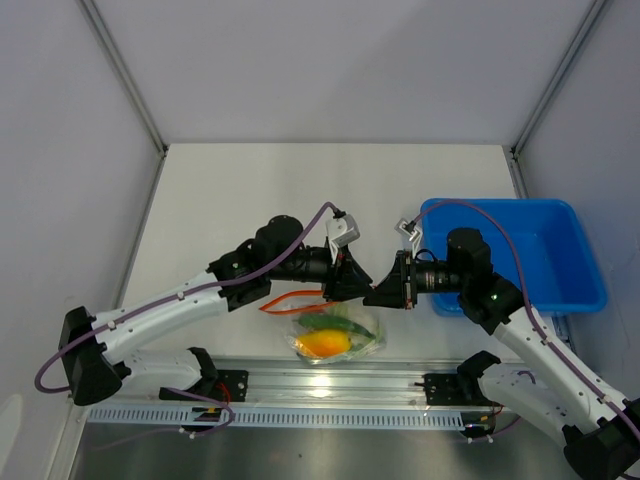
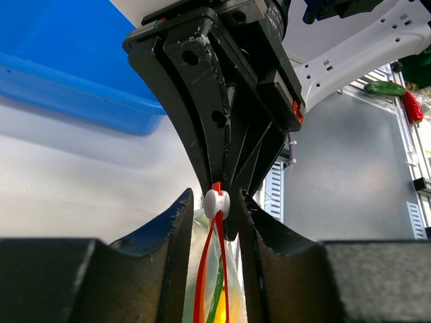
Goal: Place the food in the zip-top bag and seal the zipper
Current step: Zip the zipper food storage bag at the center of the board.
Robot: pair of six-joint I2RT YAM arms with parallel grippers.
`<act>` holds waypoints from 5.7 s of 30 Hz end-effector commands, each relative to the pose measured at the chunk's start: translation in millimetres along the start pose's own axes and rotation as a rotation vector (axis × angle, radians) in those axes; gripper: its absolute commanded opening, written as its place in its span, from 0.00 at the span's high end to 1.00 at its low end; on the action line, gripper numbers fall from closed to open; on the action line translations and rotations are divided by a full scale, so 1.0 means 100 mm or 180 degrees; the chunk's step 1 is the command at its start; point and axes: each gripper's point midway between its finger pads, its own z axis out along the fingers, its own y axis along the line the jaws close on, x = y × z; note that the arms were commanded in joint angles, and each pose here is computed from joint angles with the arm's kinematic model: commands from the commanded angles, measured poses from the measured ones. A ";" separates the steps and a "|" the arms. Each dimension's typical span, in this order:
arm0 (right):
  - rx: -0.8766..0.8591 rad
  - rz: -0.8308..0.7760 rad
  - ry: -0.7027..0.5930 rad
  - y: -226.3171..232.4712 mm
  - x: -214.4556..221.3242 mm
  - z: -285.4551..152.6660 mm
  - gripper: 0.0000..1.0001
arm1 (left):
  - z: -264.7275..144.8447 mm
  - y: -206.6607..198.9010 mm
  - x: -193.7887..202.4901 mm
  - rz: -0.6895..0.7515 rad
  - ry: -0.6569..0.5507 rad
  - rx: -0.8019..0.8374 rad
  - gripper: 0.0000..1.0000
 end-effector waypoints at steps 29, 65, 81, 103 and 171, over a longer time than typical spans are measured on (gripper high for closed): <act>-0.0175 -0.0403 -0.0558 0.21 -0.31 -0.03 1.00 | -0.08 -0.21 -0.11 -0.0283 -0.0303 0.0211 0.99; 0.0332 -0.0608 -0.0515 0.02 -0.25 -0.25 1.00 | -0.16 0.02 0.19 -0.0604 0.0034 -0.0100 0.99; 0.0142 -0.0650 -0.0460 0.10 -0.20 -0.25 1.00 | -0.29 -0.03 0.21 -0.0585 -0.0009 -0.0027 1.00; -0.0271 -0.0783 -0.0107 0.23 -0.29 -0.13 0.81 | -0.32 -0.15 0.18 -0.0555 -0.0080 0.0166 0.99; 0.1240 -0.0703 -0.0405 -0.56 -0.51 -0.26 1.00 | -1.15 0.10 0.63 -0.0699 0.0161 -0.1153 0.99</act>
